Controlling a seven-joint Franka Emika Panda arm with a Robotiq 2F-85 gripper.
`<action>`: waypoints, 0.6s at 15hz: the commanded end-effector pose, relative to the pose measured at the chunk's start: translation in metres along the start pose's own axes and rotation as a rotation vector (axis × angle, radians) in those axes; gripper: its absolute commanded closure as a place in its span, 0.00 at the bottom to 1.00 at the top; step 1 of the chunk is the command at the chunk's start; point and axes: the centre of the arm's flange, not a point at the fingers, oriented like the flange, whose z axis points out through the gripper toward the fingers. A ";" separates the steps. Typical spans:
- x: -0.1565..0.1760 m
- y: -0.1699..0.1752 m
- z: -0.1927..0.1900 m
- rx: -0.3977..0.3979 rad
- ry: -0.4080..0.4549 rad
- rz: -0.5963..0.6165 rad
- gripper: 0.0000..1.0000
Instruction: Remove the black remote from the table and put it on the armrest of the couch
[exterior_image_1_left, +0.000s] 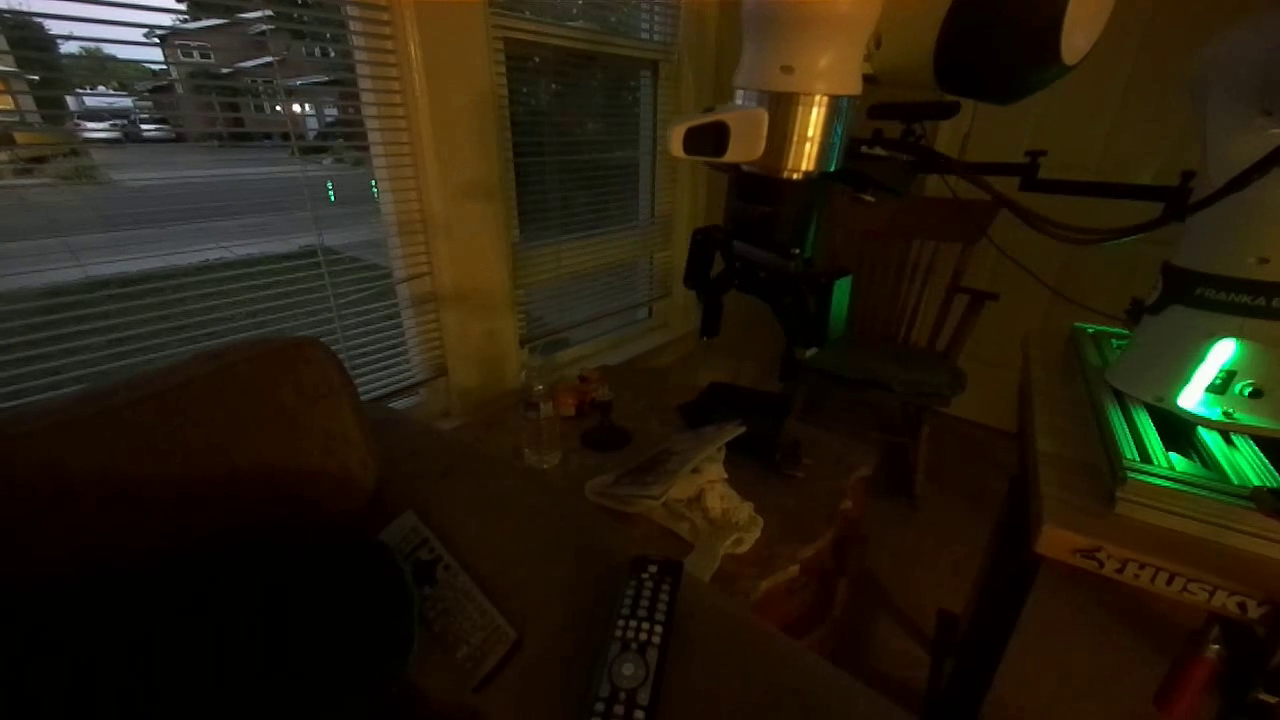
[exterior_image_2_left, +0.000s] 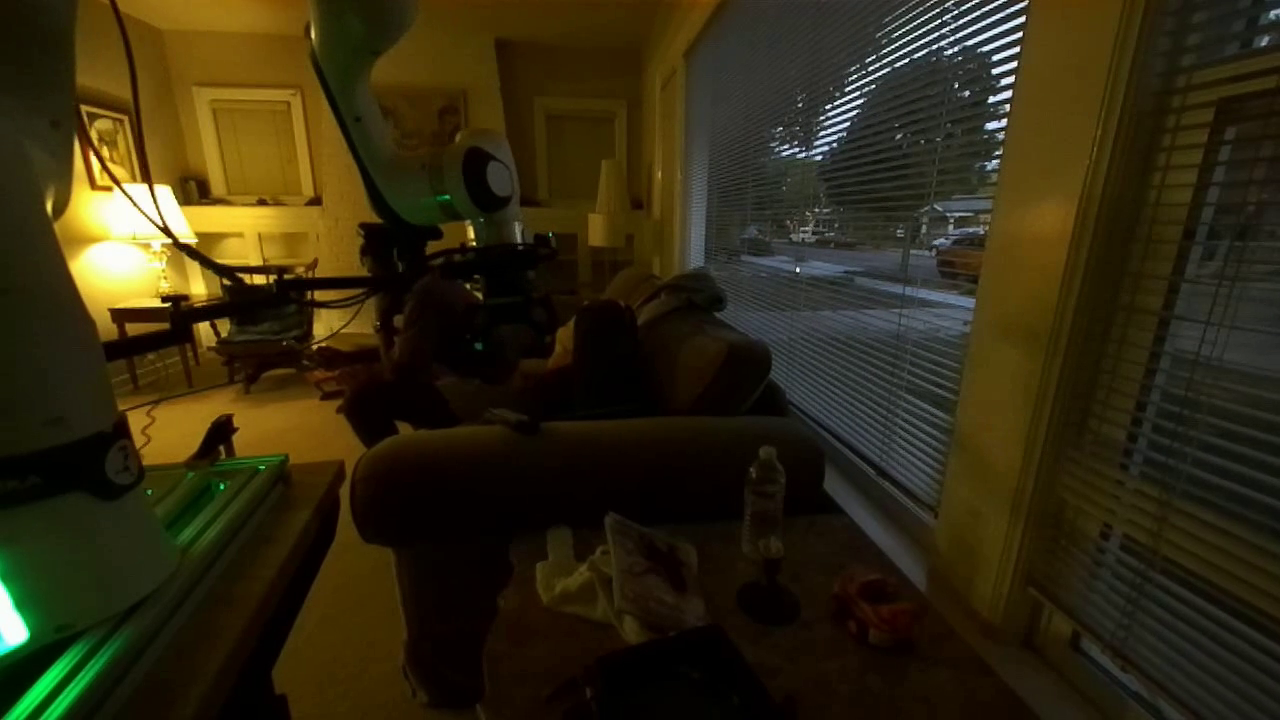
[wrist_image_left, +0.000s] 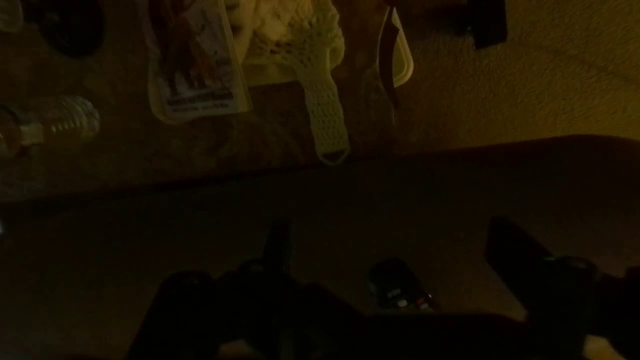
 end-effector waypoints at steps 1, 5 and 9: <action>-0.062 -0.001 -0.015 -0.036 0.012 0.192 0.00; -0.034 0.010 -0.005 -0.029 -0.006 0.111 0.00; -0.031 0.008 -0.004 -0.027 -0.005 0.106 0.00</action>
